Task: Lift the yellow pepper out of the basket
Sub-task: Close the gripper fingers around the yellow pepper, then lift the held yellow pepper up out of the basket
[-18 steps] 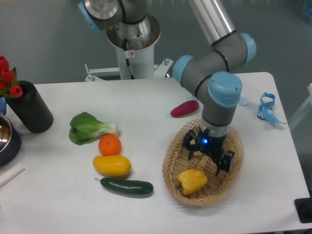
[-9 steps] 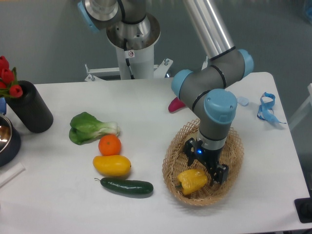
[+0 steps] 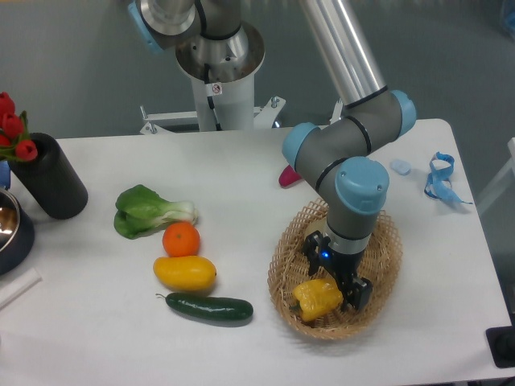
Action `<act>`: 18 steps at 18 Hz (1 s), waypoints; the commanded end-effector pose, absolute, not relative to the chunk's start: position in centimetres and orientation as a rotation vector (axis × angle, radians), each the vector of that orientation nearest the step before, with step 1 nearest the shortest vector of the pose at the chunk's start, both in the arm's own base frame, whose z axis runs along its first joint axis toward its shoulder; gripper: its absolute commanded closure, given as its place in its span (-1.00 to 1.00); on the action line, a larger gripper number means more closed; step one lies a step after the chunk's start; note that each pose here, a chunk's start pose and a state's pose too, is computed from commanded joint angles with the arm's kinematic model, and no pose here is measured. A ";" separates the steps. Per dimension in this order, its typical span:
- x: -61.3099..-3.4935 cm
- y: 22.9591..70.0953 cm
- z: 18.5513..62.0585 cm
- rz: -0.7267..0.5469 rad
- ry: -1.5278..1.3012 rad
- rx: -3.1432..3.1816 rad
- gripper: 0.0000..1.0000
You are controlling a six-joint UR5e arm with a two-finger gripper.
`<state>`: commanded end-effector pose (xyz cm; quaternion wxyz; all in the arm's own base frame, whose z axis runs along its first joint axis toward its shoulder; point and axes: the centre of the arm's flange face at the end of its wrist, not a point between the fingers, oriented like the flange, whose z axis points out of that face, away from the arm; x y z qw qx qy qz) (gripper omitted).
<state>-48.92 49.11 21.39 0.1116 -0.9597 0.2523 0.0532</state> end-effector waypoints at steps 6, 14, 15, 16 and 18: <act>-48.3 49.4 20.4 0.130 0.755 -2.821 0.10; -48.4 48.9 23.7 0.165 0.654 -2.819 0.36; -48.2 48.7 24.7 0.176 0.630 -2.821 0.36; -48.0 48.4 25.4 0.172 0.621 -2.826 0.36; -48.2 47.1 27.6 0.168 0.597 -2.841 0.36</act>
